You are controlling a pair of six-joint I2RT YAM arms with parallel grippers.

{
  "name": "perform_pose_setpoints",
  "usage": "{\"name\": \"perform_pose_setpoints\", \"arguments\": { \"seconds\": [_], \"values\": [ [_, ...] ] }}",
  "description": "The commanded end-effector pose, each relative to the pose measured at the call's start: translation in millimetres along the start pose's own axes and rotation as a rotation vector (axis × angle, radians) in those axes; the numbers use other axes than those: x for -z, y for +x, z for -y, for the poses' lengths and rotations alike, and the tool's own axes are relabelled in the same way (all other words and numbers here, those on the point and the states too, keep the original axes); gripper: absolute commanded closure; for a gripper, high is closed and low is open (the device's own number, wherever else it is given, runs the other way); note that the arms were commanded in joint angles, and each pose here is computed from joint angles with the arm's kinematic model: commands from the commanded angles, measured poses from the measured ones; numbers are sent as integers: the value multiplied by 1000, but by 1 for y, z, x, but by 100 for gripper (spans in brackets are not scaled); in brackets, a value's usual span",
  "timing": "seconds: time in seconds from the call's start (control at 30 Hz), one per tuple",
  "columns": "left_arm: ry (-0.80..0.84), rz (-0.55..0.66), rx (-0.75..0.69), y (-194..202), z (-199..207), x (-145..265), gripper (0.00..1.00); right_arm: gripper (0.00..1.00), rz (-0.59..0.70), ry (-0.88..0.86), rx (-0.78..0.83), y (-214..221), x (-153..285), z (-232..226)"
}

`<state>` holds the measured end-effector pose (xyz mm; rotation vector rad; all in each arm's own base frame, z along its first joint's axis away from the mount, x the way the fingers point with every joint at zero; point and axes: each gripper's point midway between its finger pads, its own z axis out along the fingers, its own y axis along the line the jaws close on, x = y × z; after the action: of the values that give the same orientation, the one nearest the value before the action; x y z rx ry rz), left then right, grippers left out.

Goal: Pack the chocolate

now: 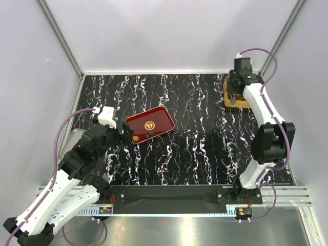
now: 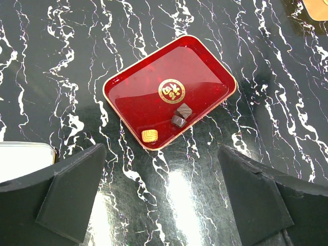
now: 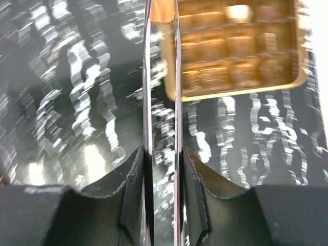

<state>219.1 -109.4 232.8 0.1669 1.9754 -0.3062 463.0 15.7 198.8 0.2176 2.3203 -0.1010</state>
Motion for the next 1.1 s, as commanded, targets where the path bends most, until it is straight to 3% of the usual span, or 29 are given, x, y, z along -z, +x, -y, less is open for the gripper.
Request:
{"name": "perform_pose_setpoints", "arguments": {
  "seconds": [0.0, 0.33, 0.63, 1.07],
  "values": [
    [-9, 44, 10, -11, -1, 0, 1, 62, 15, 85, -117, -19, -9, 33],
    [-9, 44, 7, -11, -1, -1, 1, 62, -13, 144, -167, -26, -33, 68],
    [-8, 42, 6, -12, 0, -2, 1, 61, -47, 127, -148, -16, -54, 65],
    [-11, 38, 4, -11, -1, -2, 1, 52, -46, 132, -133, -18, -63, 65]
  ]
}}
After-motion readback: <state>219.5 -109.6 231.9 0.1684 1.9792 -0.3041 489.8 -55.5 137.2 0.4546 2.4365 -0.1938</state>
